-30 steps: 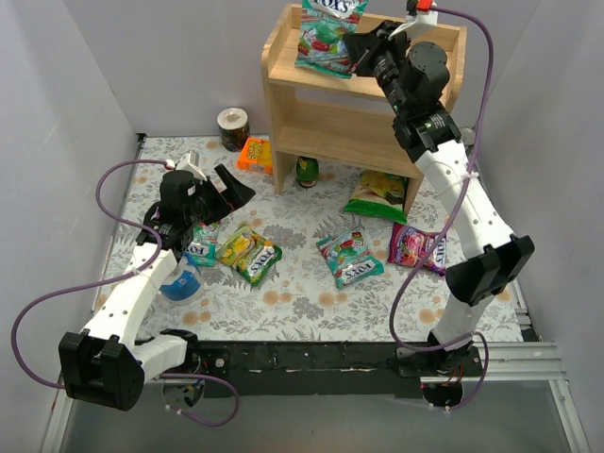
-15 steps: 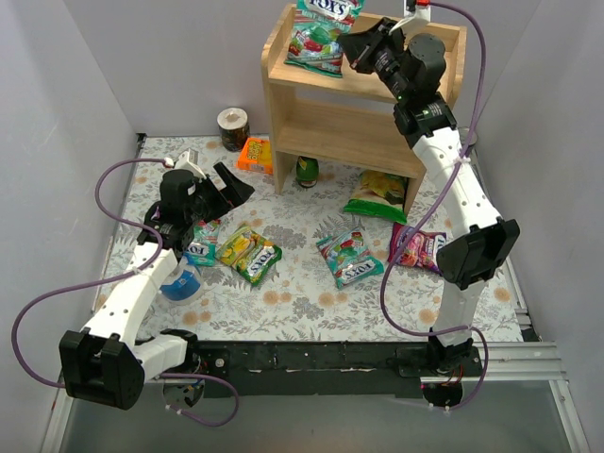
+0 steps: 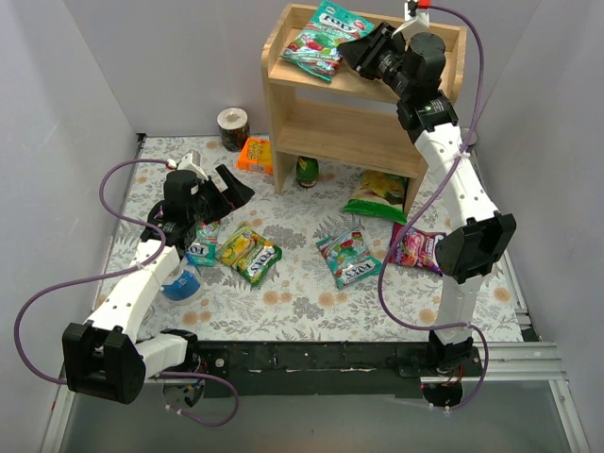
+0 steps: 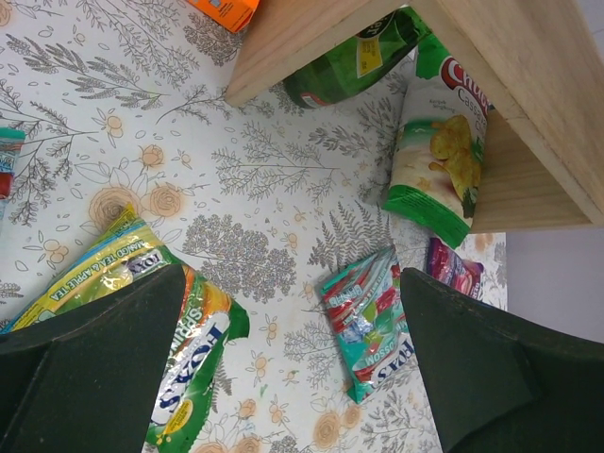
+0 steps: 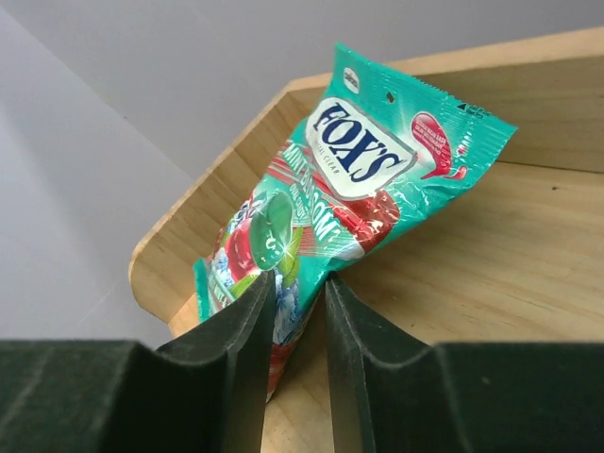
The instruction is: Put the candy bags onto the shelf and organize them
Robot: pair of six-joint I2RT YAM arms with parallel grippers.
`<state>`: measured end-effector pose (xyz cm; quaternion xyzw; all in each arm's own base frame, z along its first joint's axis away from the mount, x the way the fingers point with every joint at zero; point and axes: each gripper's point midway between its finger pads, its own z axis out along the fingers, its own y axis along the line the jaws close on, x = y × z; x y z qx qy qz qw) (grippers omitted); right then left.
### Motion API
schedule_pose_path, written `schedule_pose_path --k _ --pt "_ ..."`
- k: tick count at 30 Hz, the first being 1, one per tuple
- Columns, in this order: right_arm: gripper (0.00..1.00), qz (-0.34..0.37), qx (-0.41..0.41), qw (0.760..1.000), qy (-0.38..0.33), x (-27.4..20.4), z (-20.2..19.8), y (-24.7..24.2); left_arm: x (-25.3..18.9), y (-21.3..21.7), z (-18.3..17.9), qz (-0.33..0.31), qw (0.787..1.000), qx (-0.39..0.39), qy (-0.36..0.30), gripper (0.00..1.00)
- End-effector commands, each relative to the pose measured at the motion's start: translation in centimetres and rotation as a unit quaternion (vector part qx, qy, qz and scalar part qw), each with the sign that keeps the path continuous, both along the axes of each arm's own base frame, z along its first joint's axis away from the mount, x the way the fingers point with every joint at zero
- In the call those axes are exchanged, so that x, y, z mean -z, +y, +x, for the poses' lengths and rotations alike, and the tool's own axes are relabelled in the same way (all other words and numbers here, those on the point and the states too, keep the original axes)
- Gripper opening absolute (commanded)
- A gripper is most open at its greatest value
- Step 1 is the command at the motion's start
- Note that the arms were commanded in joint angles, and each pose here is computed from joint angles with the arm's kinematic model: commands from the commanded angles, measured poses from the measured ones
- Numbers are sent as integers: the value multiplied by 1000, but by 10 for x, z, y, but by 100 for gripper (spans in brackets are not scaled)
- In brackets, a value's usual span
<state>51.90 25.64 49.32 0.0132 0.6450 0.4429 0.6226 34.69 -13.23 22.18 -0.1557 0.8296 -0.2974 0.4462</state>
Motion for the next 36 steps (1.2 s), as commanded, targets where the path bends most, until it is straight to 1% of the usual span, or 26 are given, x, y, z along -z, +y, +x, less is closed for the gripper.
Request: schedule_pose_path --k 1,8,9,14,15,18,19,26,29,30,31,33,36 --pt "36 2 -9 1000 -4 0 4 3 -8 1 2 11 1000 1 -18 98" --pt "36 8 17 1000 11 13 15 -3 -6 3 2 19 1000 0 -17 98" --pt "35 12 20 1000 0 8 15 -4 -5 3 3 20 1000 -1 -15 98" --pt "34 14 17 1000 -7 8 21 0 -3 4 4 22 1000 -2 -13 98" --pt "28 13 14 1000 -4 10 22 2 -2 4 4 23 1000 -2 -11 98" --pt "5 13 11 1000 -1 13 28 7 -2 3 5 23 1000 -1 -11 98" --pt "5 12 9 1000 -2 14 28 10 -1 3 6 23 1000 -1 -10 98" --pt "6 13 6 1000 2 24 30 22 0 4 5 24 1000 -1 -9 98" --pt "15 15 0 1000 -5 22 27 29 -2 4 4 25 1000 -1 -11 98" --pt "21 16 0 1000 -3 23 28 31 -2 4 4 25 1000 -1 -11 98" --pt "24 19 -1 1000 -8 17 26 33 -1 4 4 25 1000 -1 -11 98" --pt "28 18 0 1000 0 22 29 36 -2 4 4 26 1000 -1 -13 98" --pt "29 19 3 1000 10 29 31 36 -3 4 4 26 1000 0 -14 98"
